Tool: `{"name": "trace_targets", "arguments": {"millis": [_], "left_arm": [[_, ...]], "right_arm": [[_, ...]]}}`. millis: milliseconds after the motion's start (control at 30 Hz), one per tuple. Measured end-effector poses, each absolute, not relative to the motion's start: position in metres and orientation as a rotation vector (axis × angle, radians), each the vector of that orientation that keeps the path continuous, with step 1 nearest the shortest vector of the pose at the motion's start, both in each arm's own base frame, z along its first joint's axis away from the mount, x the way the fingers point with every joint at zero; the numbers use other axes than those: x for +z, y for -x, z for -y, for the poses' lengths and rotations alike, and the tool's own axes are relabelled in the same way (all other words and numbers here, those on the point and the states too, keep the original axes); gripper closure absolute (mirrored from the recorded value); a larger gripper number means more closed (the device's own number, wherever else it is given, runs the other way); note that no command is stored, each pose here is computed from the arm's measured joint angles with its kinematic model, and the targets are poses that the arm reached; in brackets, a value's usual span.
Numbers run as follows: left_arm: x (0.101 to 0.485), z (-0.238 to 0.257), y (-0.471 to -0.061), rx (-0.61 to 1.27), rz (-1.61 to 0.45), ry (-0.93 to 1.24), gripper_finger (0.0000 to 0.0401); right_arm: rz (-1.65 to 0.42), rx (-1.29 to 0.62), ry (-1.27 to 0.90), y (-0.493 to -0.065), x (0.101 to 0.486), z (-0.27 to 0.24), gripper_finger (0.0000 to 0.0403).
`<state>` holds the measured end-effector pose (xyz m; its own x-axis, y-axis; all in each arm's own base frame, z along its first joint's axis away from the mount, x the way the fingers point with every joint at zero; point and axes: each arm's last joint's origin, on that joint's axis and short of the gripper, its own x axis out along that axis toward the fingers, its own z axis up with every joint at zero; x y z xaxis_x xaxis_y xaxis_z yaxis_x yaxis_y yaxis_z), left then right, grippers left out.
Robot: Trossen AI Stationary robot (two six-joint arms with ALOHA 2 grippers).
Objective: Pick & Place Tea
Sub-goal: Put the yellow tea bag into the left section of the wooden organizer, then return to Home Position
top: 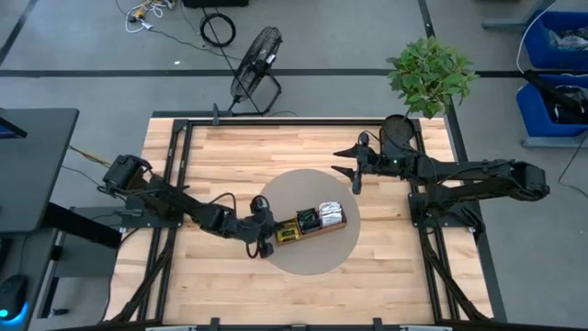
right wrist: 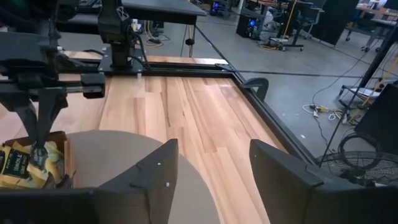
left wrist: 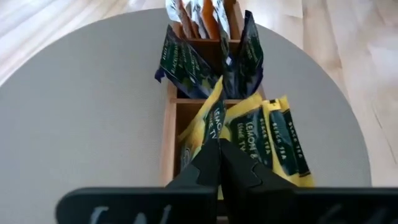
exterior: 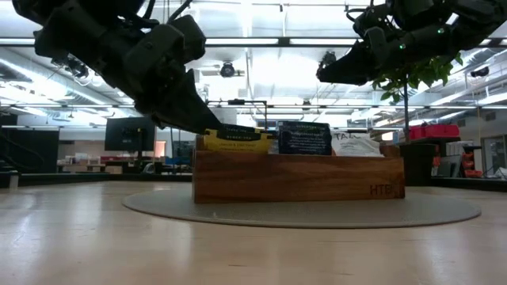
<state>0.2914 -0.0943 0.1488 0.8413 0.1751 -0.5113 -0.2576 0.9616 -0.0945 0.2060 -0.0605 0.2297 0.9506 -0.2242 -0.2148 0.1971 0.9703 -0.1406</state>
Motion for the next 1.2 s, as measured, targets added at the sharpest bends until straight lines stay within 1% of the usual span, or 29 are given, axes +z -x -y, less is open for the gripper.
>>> {"name": "trace_targets", "arguments": {"millis": [200, 500, 633, 733, 867, 1033, 1200], "left_arm": [[0.149, 0.094, -0.292, 0.221, -0.519, 0.148, 0.0355], [0.152, 0.095, -0.293, 0.203, -0.502, 0.105, 0.0254], [0.159, 0.096, -0.297, 0.185, -0.425, 0.069, 0.0223], [0.163, 0.095, -0.298, 0.190, -0.378, 0.058, 0.0213], [0.166, 0.088, -0.295, 0.198, -0.235, 0.092, 0.0209], [0.167, 0.076, -0.277, 0.169, -0.149, 0.134, 0.0209], [0.173, 0.062, -0.248, 0.149, -0.012, 0.164, 0.0208]], "right_arm": [[-0.231, -0.215, 0.118, -0.206, 0.230, 0.060, 0.0195], [-0.238, -0.210, 0.111, -0.206, 0.229, 0.060, 0.0195], [-0.234, -0.186, 0.097, -0.206, 0.229, 0.059, 0.0195], [-0.213, -0.154, 0.095, -0.207, 0.231, 0.058, 0.0195], [-0.186, -0.119, 0.100, -0.208, 0.233, 0.056, 0.0195], [-0.166, -0.076, 0.101, -0.209, 0.234, 0.050, 0.0196], [-0.065, 0.020, 0.097, -0.205, 0.221, 0.036, 0.0216]]}}
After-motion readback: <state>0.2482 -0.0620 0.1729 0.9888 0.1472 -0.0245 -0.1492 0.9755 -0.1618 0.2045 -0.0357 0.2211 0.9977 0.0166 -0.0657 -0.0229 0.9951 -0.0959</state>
